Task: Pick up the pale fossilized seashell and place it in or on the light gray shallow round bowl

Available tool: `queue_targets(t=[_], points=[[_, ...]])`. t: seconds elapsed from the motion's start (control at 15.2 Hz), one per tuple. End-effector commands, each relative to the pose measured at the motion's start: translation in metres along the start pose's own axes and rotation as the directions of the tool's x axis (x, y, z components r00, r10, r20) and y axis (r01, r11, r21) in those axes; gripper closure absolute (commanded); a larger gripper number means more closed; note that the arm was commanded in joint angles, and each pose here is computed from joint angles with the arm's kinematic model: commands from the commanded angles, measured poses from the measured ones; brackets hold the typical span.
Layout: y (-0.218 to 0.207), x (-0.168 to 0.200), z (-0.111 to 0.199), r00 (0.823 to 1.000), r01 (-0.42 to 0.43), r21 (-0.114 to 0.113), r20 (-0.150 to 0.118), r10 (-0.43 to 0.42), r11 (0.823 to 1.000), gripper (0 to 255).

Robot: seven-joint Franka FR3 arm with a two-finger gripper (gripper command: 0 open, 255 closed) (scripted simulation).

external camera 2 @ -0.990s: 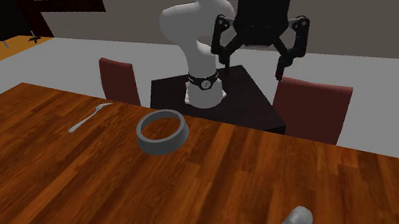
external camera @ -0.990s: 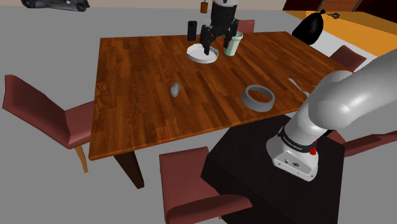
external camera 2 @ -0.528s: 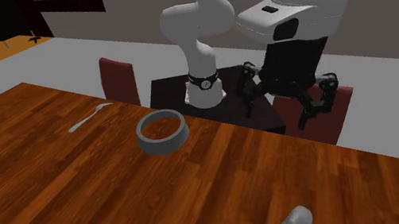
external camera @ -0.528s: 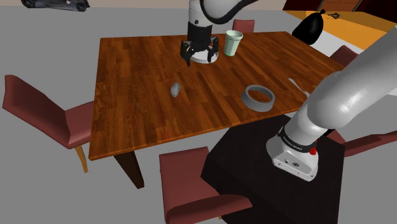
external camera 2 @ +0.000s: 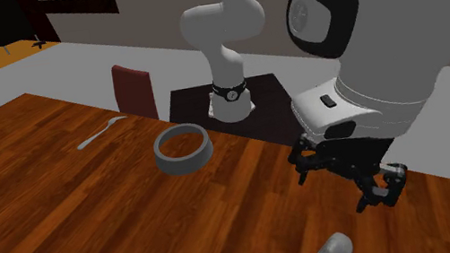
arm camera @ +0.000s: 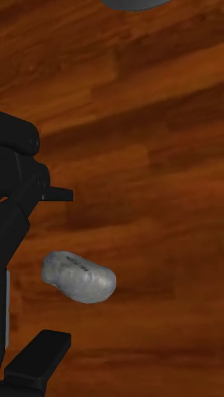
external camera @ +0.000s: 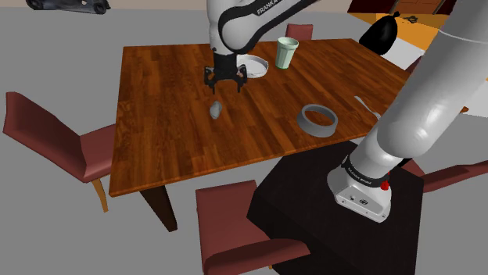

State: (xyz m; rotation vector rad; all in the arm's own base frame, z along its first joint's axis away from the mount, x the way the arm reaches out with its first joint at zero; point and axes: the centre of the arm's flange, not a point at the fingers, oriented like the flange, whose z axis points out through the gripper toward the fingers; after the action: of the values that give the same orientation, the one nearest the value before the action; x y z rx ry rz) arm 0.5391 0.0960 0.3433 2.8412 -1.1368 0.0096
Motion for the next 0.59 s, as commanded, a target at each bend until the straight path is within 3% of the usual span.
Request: queue_targets(t=[0.0,0.33,0.53], points=[[-0.013,0.015,0.022,0.998,-0.066,-0.003,0.01,0.066,0.998,0],[-0.045,0.048,0.073,0.976,-0.217,-0.012,0.034,0.217,0.976,0],[-0.047,0.05,0.088,0.973,-0.23,-0.013,0.035,0.23,0.973,0]])
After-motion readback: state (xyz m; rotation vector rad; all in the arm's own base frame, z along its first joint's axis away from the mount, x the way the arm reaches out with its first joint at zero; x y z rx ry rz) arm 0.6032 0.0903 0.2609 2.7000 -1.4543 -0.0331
